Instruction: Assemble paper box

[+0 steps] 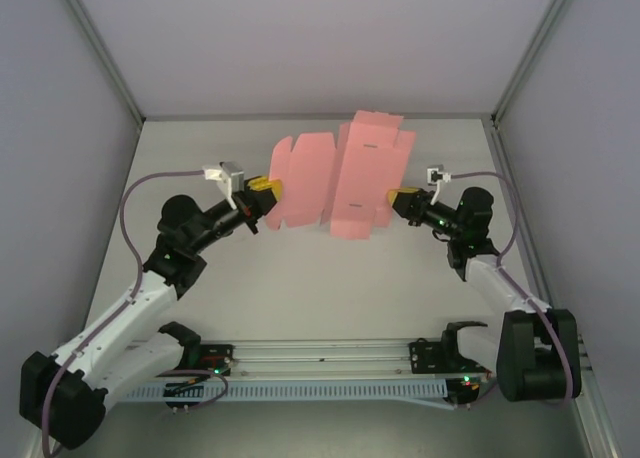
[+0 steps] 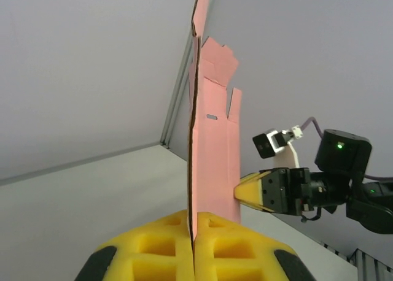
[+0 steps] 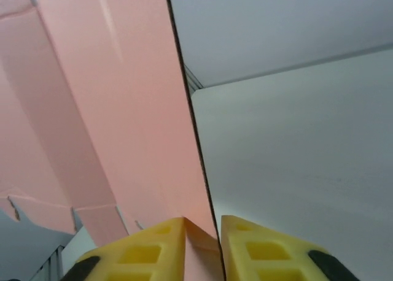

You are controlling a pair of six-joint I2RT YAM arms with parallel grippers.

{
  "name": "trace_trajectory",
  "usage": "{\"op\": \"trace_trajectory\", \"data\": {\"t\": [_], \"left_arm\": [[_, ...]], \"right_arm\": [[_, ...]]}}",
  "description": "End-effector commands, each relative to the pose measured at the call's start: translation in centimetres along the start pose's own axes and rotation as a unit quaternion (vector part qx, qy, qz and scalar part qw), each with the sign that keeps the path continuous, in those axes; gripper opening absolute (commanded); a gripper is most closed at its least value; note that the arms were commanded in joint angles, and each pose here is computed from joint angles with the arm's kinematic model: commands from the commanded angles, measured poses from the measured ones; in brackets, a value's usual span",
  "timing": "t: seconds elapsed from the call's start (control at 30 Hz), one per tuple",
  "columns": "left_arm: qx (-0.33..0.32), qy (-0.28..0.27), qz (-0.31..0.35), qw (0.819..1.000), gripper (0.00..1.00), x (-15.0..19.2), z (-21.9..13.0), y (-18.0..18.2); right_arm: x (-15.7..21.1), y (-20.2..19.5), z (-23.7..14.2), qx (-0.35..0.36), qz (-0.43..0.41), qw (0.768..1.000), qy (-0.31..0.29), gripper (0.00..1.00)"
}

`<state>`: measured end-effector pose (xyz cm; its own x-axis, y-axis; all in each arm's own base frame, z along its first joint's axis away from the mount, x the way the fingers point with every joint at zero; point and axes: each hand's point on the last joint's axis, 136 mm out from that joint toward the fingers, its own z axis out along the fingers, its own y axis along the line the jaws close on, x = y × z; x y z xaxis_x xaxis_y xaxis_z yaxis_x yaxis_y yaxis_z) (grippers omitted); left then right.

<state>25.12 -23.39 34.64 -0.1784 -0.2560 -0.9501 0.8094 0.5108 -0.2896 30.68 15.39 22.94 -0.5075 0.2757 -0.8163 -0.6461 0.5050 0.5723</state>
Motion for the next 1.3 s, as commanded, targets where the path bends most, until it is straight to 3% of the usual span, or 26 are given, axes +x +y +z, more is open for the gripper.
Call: {"op": "trace_trajectory", "data": {"t": [0.0, 0.07, 0.2, 0.23, 0.33, 0.37, 0.47, 0.57, 0.67, 0.83, 1.0, 1.07, 1.27], "left_arm": [[-0.016, -0.027, -0.003, 1.000, 0.00, -1.6, -0.1, 0.1], [-0.026, -0.020, -0.008, 0.999, 0.00, -1.1, 0.1, 0.7], [-0.041, 0.000, -0.024, 0.999, 0.00, 0.3, 0.5, 1.6], [-0.058, 0.010, -0.029, 0.998, 0.15, 0.8, 0.6, 2.3], [-0.145, 0.051, -0.041, 0.987, 0.86, 3.2, 0.0, 5.5], [-0.180, 0.068, -0.045, 0.980, 0.99, 4.2, -0.6, 6.7], [-0.300, 0.120, -0.047, 0.945, 1.00, 7.2, -3.4, 10.5], [-0.425, 0.152, -0.045, 0.891, 1.00, 9.0, -7.2, 13.9], [-0.488, 0.155, -0.025, 0.858, 1.00, 8.7, -9.1, 15.5], [-0.476, 0.128, -0.012, 0.870, 1.00, 6.4, -6.7, 15.7], [-0.435, 0.130, -0.010, 0.891, 1.00, 5.3, -3.0, 15.6], [-0.426, 0.140, -0.013, 0.894, 1.00, 5.6, -2.1, 15.7], [-0.405, 0.173, -0.030, 0.897, 1.00, 7.2, -0.5, 16.1]], "right_arm": [[-0.2, 1.3, -0.5, -0.014, -0.037, 0.999, -0.001, 0.09], [-0.3, 1.8, -0.7, -0.020, -0.049, 0.999, -0.003, 0.00], [-1.0, 1.9, -0.9, -0.010, -0.061, 0.998, -0.018, 0.00], [-1.3, 1.7, -1.0, 0.004, -0.066, 0.998, -0.022, 0.00], [-1.0, 0.5, -1.1, 0.066, -0.090, 0.994, 0.006, 0.00], [-0.4, 0.2, -1.1, 0.089, -0.100, 0.991, 0.026, 0.00], [2.3, 0.3, -0.8, 0.126, -0.133, 0.979, 0.094, 0.00], [5.1, 0.4, -0.5, 0.134, -0.144, 0.970, 0.143, 0.00], [6.5, -0.5, -0.6, 0.180, -0.168, 0.950, 0.190, 0.00], [6.8, -2.9, -0.4, 0.275, -0.247, 0.889, 0.272, 0.00], [4.7, -5.8, 0.3, 0.365, -0.367, 0.793, 0.322, 0.00], [5.0, -6.0, 1.4, 0.337, -0.414, 0.775, 0.337, 0.00], [2.1, -5.6, 5.7, 0.314, -0.525, 0.748, 0.258, 0.00]]}}
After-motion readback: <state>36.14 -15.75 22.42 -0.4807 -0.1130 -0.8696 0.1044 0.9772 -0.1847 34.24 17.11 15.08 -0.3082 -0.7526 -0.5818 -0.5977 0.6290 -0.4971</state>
